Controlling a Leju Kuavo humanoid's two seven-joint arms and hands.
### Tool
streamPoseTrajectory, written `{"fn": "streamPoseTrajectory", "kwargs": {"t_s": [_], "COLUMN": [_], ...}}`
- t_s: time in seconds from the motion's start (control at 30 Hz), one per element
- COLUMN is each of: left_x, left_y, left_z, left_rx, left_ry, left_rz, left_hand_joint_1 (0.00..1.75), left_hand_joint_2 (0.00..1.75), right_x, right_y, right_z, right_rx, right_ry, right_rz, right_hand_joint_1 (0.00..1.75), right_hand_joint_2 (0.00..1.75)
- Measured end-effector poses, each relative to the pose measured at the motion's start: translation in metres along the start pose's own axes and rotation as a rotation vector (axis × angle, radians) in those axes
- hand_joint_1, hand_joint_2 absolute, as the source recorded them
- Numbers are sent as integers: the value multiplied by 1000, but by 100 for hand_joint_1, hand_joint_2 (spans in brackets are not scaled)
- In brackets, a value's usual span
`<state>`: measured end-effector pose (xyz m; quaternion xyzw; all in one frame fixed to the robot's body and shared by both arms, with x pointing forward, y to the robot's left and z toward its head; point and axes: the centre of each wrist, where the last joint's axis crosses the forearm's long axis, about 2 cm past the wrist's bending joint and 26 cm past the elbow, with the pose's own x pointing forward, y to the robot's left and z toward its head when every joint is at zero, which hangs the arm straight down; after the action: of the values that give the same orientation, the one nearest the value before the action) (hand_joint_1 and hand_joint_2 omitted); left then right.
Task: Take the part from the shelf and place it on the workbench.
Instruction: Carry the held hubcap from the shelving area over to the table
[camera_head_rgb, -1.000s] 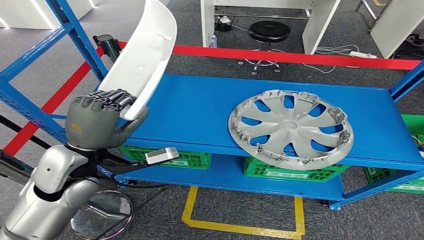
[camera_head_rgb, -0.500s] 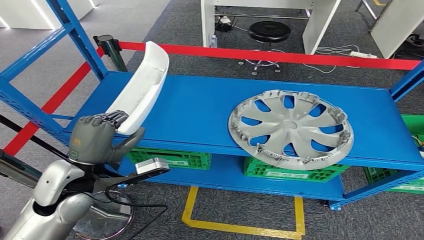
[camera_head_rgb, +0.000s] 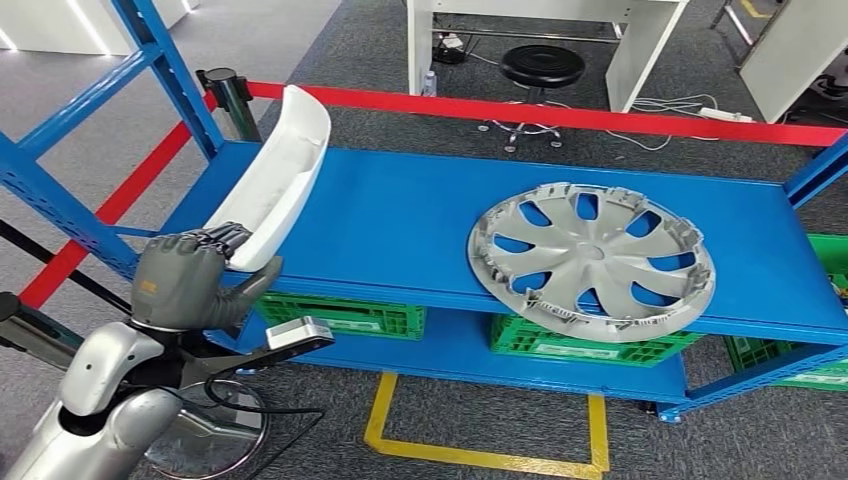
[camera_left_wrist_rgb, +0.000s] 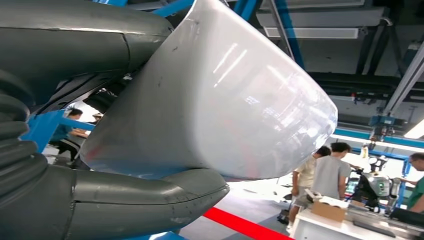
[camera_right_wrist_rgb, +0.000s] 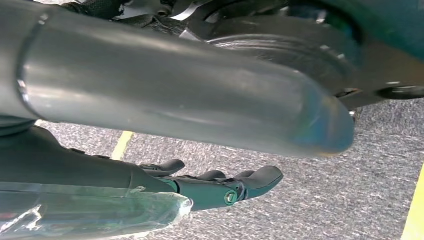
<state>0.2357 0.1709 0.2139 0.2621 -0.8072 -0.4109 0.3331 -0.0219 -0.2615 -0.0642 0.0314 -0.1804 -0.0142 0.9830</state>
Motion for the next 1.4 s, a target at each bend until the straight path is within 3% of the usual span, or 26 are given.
{"fn": "streamPoseTrajectory", "kwargs": {"t_s": [1.4], "left_x": [-3], "left_y": [2], "left_z": [-3], "left_rx": [-20], "left_ry": [29], "left_rz": [-8], "left_hand_joint_1": [175], "left_hand_joint_2": [175], "right_x": [4], "right_y": [0], "right_z": [1], "right_rx": [-4], "right_ry": [-7], "right_rz": [-12], "right_hand_joint_1": [0], "right_hand_joint_2": [0]}}
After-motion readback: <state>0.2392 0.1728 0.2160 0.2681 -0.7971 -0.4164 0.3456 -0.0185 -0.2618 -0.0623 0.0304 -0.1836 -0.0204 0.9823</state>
